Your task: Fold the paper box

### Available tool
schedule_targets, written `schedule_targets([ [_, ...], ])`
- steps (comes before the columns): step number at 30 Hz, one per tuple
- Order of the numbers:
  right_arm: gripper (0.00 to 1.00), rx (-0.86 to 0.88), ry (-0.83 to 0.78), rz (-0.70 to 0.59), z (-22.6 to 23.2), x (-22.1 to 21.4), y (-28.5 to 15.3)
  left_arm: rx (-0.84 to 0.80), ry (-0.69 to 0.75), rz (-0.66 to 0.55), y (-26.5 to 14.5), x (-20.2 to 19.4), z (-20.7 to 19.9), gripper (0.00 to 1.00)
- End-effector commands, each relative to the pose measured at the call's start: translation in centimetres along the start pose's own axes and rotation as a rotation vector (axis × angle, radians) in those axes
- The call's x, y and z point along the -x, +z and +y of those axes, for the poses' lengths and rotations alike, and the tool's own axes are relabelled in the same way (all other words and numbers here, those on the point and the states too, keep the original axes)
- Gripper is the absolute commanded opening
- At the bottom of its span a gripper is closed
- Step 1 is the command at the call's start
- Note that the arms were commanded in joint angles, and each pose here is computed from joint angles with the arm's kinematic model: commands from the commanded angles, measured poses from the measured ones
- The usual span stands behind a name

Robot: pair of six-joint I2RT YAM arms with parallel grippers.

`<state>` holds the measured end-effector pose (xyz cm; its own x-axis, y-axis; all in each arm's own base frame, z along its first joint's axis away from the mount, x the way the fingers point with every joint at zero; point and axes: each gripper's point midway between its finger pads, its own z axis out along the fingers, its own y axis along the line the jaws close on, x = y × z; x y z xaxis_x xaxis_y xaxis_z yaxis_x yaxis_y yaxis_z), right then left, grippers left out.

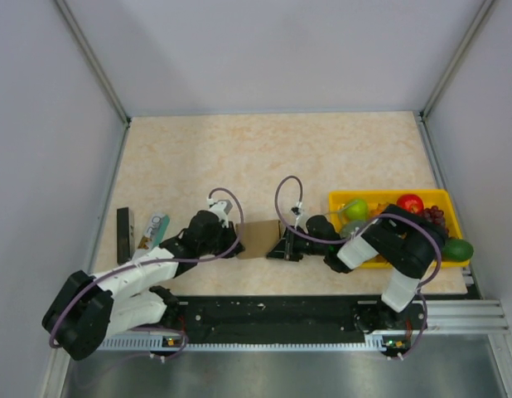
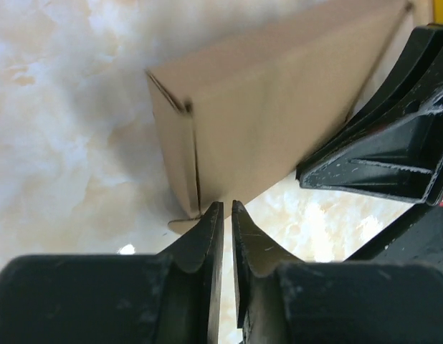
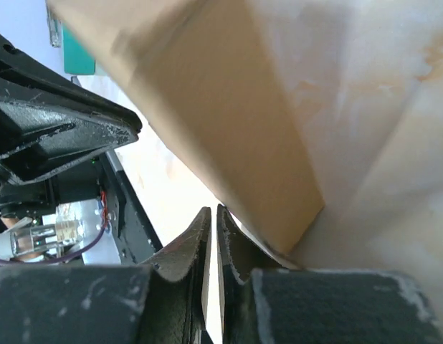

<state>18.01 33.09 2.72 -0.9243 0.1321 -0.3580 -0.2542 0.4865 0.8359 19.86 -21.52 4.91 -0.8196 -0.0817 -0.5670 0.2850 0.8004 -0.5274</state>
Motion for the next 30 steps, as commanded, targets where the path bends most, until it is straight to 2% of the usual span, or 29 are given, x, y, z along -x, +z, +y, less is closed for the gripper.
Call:
schedule_targets([
  [1,0.06,0.066,-0.07,-0.054,2.2,2.0,-0.2,0.017,0.052,-0.024,-1.4,1.8,-0.6,0.17],
  [4,0.08,0.095,-0.143,-0.105,5.4,4.1,-1.9,-0.031,0.07,-0.049,-2.4,3.0,-2.1,0.31],
  [5,0.1,0.042,-0.135,-0.084,4.9,3.9,-2.4,-0.034,0.075,-0.076,-2.8,3.7,-2.4,0.35],
  [6,0.11,0.05,-0.175,-0.125,6.0,5.2,-3.5,-0.037,0.078,-0.094,-3.1,4.4,-2.7,0.39],
  [7,0.14,0.052,-0.188,-0.146,6.7,6.2,-4.0,-0.035,0.079,-0.109,-3.4,4.9,-2.7,0.46],
  [10,0.2,0.019,-0.199,-0.16,6.2,7.9,-5.3,-0.025,0.085,-0.148,-4.1,6.4,-2.4,0.54],
  [12,0.27,-0.017,-0.217,-0.131,5.4,8.0,-5.6,-0.015,0.084,-0.152,-4.3,7.1,-2.0,0.56],
  [13,0.37,-0.026,-0.236,-0.133,5.8,8.6,-5.6,-0.008,0.082,-0.147,-4.4,7.2,-1.8,0.57],
  [15,0.46,-0.08,-0.253,-0.113,4.9,8.5,-5.7,0.02,0.088,-0.14,-4.3,7.3,-0.9,0.62],
  [16,0.54,-0.089,-0.256,-0.111,4.7,8.4,-5.6,0.034,0.085,-0.14,-4.2,7.2,-0.5,0.64],
  [18,0.6,-0.112,-0.27,-0.113,4.0,8.6,-5.5,0.055,0.073,-0.129,-3.5,6.8,0.7,0.67],
  [21,0.63,-0.14,-0.272,-0.099,2.7,8.7,-5.0,0.073,0.049,-0.099,-2.3,5.9,2.1,0.86],
  [23,0.64,-0.18,-0.266,-0.095,1.2,9.1,-4.6,0.052,0.038,-0.098,-1.4,5.9,2.1,0.86],
  [27,0.64,-0.253,-0.275,-0.05,-1.0,9.3,-3.6,0.038,0.03,-0.066,-0.1,5.9,2.1,0.73],
  [30,0.59,-0.281,-0.275,-0.033,-1.3,9.3,-2.9,0.04,0.017,-0.021,0.8,5.3,2.4,0.61],
])
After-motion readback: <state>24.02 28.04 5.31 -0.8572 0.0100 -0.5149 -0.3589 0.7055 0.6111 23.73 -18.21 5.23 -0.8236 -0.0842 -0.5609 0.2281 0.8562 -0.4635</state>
